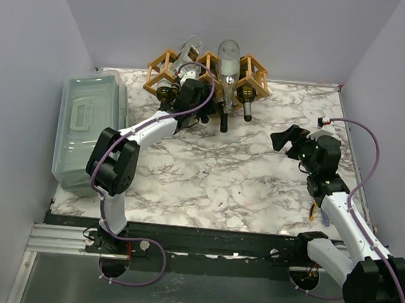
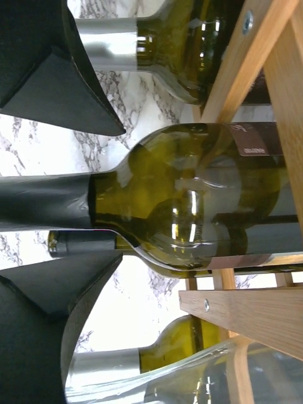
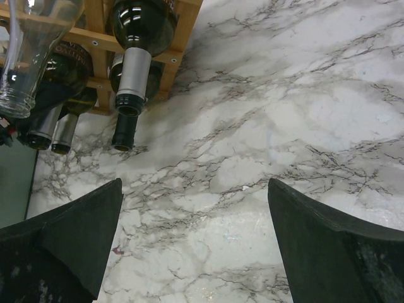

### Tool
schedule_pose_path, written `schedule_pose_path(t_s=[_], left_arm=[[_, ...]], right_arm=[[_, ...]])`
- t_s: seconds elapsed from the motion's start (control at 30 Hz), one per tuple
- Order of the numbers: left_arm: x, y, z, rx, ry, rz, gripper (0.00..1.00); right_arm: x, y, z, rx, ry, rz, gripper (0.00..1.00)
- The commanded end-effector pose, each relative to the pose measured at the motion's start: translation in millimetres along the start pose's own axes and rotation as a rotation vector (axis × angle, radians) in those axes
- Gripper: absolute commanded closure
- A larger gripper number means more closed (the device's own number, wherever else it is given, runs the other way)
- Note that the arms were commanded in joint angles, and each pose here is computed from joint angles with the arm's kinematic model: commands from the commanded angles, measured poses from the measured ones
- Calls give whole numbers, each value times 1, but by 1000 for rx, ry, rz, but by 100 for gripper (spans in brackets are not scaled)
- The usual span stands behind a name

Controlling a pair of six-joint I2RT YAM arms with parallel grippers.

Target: Put the wine bottle on the wine rack

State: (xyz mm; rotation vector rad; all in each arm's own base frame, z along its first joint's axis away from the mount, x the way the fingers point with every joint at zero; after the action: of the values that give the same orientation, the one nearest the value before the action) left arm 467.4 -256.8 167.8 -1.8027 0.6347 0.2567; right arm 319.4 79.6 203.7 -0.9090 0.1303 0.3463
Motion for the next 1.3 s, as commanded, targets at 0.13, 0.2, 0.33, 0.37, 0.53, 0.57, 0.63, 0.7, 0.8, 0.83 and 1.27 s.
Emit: schedule_pose_path(t_s=[0.13,0.2,0.33,0.37,0.53,0.57,0.63,0.7,0.8,0.83,1.27], left_arm=[[-42,-6,-1,-70,49,29,1],[-52,-5,1,-91,52,43,1],[-77,-11,-2,-111,96,30,1],[-83,-14,-3,-109,110,25,1],[-129,-30,-10,-74,162,-8,1],[-141,-34,-12,-59,182,-22,1],[-162,-41,-14,-34,217,-55,1],[-182,-50,-18,-19,254,-93,1],[-216,-68,-30,3,335,-159,1],[-227,-75,-34,16,361,-184,1],[-392,-177,-41,130,423,-689,1]], right_arm=[[-2,-7,0,-10,16,-25,0],[-4,-8,0,-13,20,-26,0],[-6,-12,-1,-19,32,-39,0],[-7,-13,0,-20,32,-41,0],[-11,-24,5,-11,62,-33,0],[-12,-27,8,-14,61,-32,0],[-16,-38,16,-11,60,-46,0],[-24,-53,28,1,47,-69,0],[-42,-74,48,11,9,-109,0],[-50,-82,56,14,-8,-134,0],[-173,-194,130,-10,-127,-511,0]])
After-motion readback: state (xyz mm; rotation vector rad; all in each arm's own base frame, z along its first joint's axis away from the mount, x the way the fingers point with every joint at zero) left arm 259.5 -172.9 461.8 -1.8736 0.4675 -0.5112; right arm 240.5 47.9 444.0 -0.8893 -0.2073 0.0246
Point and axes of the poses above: each gripper's point midway between its finger pads, its own x axis out along the fingers, its own z axis along the line the jaws close on, y = z × x, the point moved 2 cm from there along -x, back along the fingers, and after that the axes turned 11 degrees about x, right-handed, at the moved point
